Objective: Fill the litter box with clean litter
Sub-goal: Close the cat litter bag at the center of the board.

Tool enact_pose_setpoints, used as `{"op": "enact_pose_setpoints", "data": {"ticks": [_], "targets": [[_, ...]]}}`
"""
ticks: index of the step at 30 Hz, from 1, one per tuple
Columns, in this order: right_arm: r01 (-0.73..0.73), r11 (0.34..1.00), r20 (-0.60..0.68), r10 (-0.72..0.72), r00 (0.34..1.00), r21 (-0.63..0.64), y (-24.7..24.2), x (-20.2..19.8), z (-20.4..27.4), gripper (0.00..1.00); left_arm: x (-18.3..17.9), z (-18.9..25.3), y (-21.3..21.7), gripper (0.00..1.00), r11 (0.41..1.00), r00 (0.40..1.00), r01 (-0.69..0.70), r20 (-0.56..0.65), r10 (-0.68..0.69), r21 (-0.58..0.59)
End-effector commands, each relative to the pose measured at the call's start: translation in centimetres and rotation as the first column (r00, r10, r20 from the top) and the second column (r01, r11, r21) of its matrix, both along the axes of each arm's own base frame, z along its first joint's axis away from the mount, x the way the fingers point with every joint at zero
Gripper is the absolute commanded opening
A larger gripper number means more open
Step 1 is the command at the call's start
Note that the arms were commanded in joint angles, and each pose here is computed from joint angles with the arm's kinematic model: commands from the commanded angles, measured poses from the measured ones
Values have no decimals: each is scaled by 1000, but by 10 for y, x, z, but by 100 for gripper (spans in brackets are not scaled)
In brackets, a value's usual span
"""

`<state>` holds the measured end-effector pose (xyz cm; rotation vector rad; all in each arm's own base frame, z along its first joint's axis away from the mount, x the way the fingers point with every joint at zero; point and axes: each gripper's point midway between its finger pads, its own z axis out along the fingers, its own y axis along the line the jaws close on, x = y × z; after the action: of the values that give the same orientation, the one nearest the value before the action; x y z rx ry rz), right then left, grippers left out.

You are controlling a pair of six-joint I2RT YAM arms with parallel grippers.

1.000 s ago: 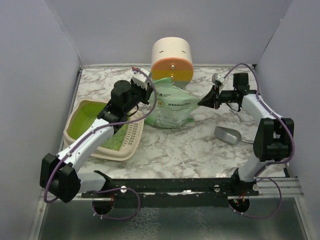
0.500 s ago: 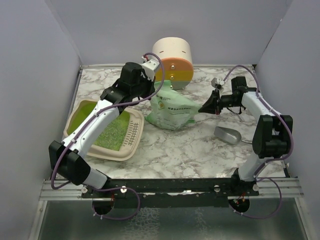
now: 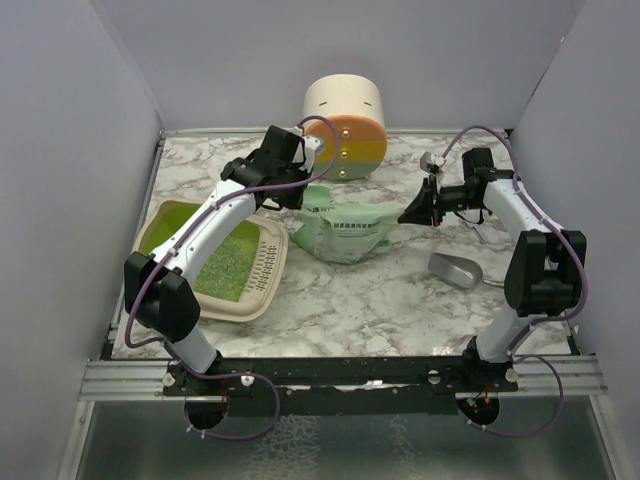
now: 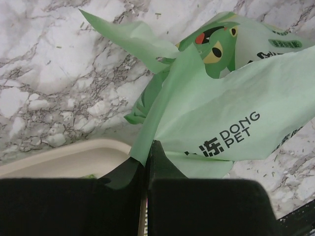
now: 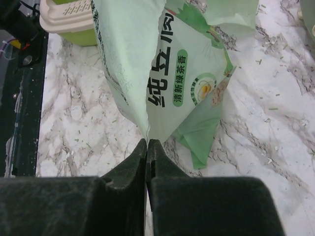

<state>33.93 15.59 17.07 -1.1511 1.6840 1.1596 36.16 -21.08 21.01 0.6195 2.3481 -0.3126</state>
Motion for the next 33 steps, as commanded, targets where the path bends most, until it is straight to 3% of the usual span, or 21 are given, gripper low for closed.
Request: {"op": "enact_pose_setpoints", "data": {"ticks": [1,7,12,16,18,23,27,33], "targets": [[38,993,19,-36,999,-110,-16,11,-16,1,-13,-12,31,0,991,995,-48,-78,58,124],[56,980,166,-24,986,-190,-25,18,-11,3,-14,1,24,0,996,996,-32,-74,39,82],[60,960,341,38,939,-273,-35,27,11,30,-17,2,17,0,998,995,-15,-100,20,54],[83,950,562,106,820,-301,-34,30,46,41,-23,-2,12,0,1000,991,1,-134,3,30],[86,951,657,139,740,-298,-25,22,64,51,-25,-2,10,0,1000,990,1,-141,1,17],[43,952,771,218,599,-302,15,-13,88,66,-26,3,11,0,1000,992,-14,-126,15,7],[-20,943,749,277,603,-332,41,-27,75,68,-24,4,11,0,1000,993,-18,-119,18,2],[-81,921,665,335,668,-382,61,-22,43,65,-24,4,10,0,1000,993,-15,-114,14,-5]]}}
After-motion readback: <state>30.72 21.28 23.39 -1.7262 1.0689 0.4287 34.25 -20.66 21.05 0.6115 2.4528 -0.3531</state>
